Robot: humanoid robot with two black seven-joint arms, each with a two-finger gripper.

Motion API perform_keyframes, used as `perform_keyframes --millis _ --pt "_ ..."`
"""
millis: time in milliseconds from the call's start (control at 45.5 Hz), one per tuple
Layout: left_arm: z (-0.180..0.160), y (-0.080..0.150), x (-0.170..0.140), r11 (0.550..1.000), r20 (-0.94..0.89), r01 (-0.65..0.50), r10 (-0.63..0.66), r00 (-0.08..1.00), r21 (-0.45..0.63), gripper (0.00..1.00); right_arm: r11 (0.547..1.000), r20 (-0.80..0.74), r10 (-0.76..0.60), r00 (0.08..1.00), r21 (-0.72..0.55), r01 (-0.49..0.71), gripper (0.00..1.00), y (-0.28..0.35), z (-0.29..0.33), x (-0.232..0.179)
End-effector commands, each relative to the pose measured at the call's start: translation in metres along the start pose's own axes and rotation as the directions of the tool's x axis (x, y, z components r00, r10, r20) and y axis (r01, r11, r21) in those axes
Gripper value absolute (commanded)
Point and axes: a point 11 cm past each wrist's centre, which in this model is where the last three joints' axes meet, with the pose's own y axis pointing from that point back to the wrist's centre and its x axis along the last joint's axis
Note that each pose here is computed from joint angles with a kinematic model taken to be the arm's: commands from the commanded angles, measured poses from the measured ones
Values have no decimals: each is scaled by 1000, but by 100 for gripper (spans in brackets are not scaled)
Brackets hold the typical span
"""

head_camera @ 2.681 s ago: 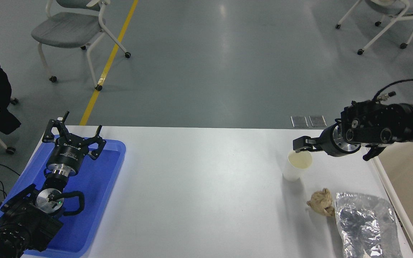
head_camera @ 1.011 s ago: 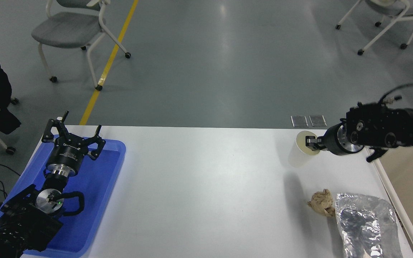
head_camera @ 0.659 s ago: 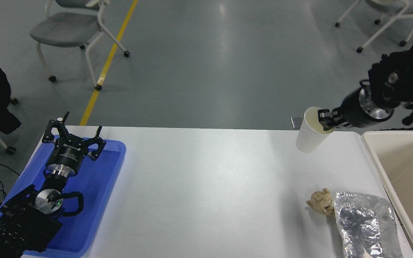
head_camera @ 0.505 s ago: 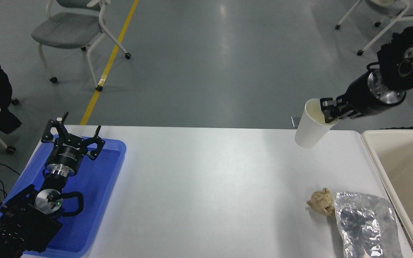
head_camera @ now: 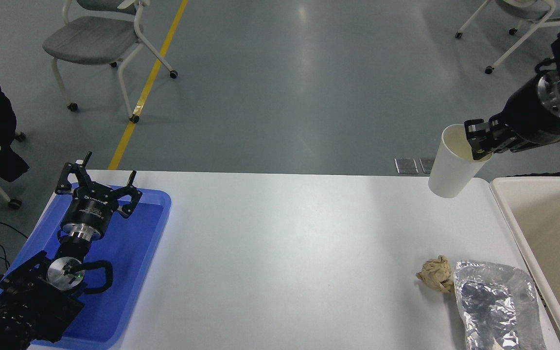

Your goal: Pick up paper cup place in dustbin

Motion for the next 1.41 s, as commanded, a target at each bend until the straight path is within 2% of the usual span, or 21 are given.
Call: perform_keyframes --millis 0,154,286,505,681,835,1077,1385 --pt "0 0 0 1000 0 1 -1 1000 -1 100 988 45 -41 998 -147 47 0 -15 97 -25" --pt "0 0 0 1000 1 1 -1 1000 1 100 977 161 -7 987 -210 42 0 -35 152 -38" --pt "0 0 0 1000 1 1 -1 1000 1 100 963 253 82 964 -270 -11 0 -60 194 -40" --pt "0 -1 -1 1000 1 3 -3 1000 0 100 937 349 186 919 -343 -59 0 -120 231 -64" --pt "0 -1 -1 1000 1 3 -3 1000 0 100 910 278 247 928 -396 -123 0 -186 222 -102" --pt "0 -1 -1 1000 1 3 -3 1000 0 100 920 262 234 936 -372 -126 0 -230 196 -134" --pt "0 -1 -1 1000 1 3 -3 1000 0 100 919 290 260 921 -368 -144 0 -269 172 -162" --pt "0 -1 -1 1000 1 3 -3 1000 0 100 918 304 281 910 -363 -162 0 -284 158 -175"
